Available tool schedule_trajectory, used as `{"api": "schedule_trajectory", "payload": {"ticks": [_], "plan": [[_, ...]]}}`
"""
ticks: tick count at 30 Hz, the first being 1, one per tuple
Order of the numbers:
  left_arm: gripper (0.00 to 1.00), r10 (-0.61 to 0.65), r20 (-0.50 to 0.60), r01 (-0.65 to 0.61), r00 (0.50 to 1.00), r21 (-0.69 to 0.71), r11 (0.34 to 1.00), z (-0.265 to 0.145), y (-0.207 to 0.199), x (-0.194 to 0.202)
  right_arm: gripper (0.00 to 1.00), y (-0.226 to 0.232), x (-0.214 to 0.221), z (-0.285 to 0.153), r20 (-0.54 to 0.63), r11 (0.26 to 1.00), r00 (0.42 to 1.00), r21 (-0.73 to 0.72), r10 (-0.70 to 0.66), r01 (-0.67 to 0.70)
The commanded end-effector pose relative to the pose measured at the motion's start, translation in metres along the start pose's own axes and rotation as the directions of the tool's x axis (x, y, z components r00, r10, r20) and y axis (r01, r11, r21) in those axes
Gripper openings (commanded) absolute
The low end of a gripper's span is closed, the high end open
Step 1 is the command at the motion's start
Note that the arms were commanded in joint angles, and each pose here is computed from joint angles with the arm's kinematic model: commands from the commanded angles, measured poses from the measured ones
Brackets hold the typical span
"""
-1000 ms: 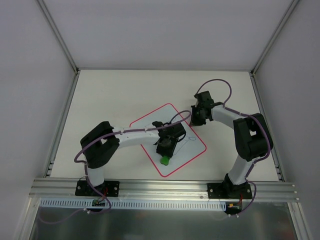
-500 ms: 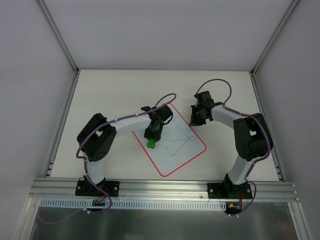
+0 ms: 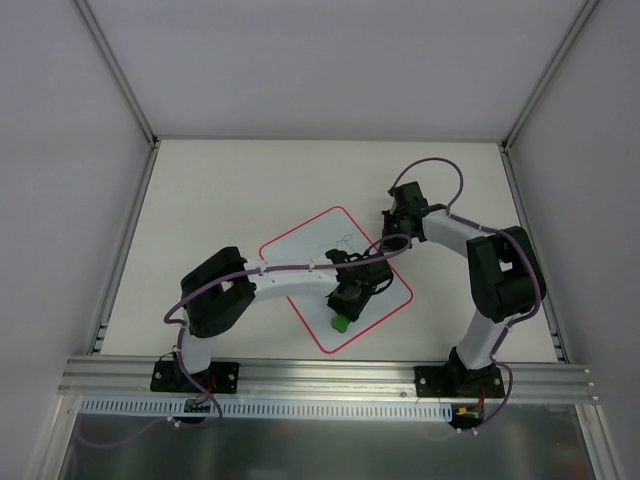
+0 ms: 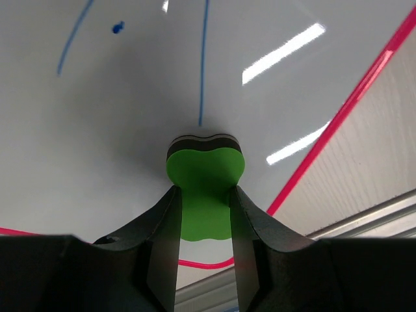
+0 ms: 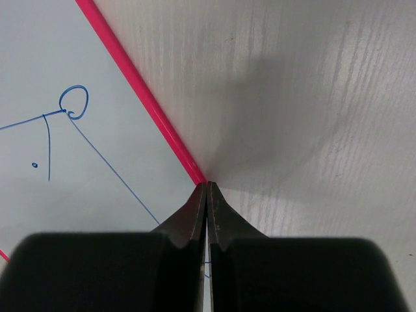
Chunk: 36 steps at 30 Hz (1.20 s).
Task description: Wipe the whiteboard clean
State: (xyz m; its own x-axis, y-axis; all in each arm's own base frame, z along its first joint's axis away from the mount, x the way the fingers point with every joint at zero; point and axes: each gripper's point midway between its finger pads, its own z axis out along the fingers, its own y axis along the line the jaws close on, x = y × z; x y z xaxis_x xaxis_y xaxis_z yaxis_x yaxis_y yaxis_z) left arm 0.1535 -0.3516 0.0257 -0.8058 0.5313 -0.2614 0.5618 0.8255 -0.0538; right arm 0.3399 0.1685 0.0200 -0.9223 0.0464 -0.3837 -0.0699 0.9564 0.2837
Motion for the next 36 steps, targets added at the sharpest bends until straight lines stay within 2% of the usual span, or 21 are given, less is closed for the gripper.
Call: {"api": "schedule_trajectory", "payload": {"ticks": [1,4,7,13,23,28,31,36], "plan": [[0.0,0.024,-0.128,-0.022,0.992,0.015,1.0,0.012,-0.009,0.037,0.0,-0.022,0.019,0.011,-0.053,0.996,0.999,0.089,0.007,-0.003],[0.0,0.019,-0.089,-0.021,0.996,-0.017,1.0,0.008,0.001,0.027,0.0,-0.022,0.02,0.011,-0.055,0.996,0.998,0.089,0.008,-0.003],[0.0,-0.078,-0.089,0.074,0.993,-0.052,0.996,0.008,0.033,0.018,0.0,-0.023,0.019,0.009,-0.049,0.996,0.999,0.09,0.005,-0.001],[0.0,-0.22,-0.011,0.216,0.975,-0.158,0.964,0.007,0.114,-0.02,0.0,-0.023,0.016,0.006,-0.038,0.995,0.999,0.096,-0.003,0.006],[0.0,-0.357,0.07,0.363,0.931,-0.246,0.899,0.019,0.205,-0.076,0.0,-0.021,0.016,0.002,-0.031,0.996,0.999,0.088,-0.007,0.01],[0.0,-0.35,0.057,0.354,0.935,-0.203,0.913,0.037,0.204,-0.099,0.0,-0.019,0.017,0.001,-0.032,0.996,0.999,0.083,-0.01,0.012],[0.0,-0.324,0.062,0.33,0.944,-0.134,0.935,0.041,0.18,-0.118,0.0,-0.02,0.018,0.002,-0.035,0.996,0.999,0.084,-0.008,0.011],[0.0,-0.24,0.047,0.243,0.97,-0.066,0.968,0.049,0.126,-0.124,0.0,-0.02,0.018,0.002,-0.036,0.996,0.999,0.085,-0.003,0.006]]}}
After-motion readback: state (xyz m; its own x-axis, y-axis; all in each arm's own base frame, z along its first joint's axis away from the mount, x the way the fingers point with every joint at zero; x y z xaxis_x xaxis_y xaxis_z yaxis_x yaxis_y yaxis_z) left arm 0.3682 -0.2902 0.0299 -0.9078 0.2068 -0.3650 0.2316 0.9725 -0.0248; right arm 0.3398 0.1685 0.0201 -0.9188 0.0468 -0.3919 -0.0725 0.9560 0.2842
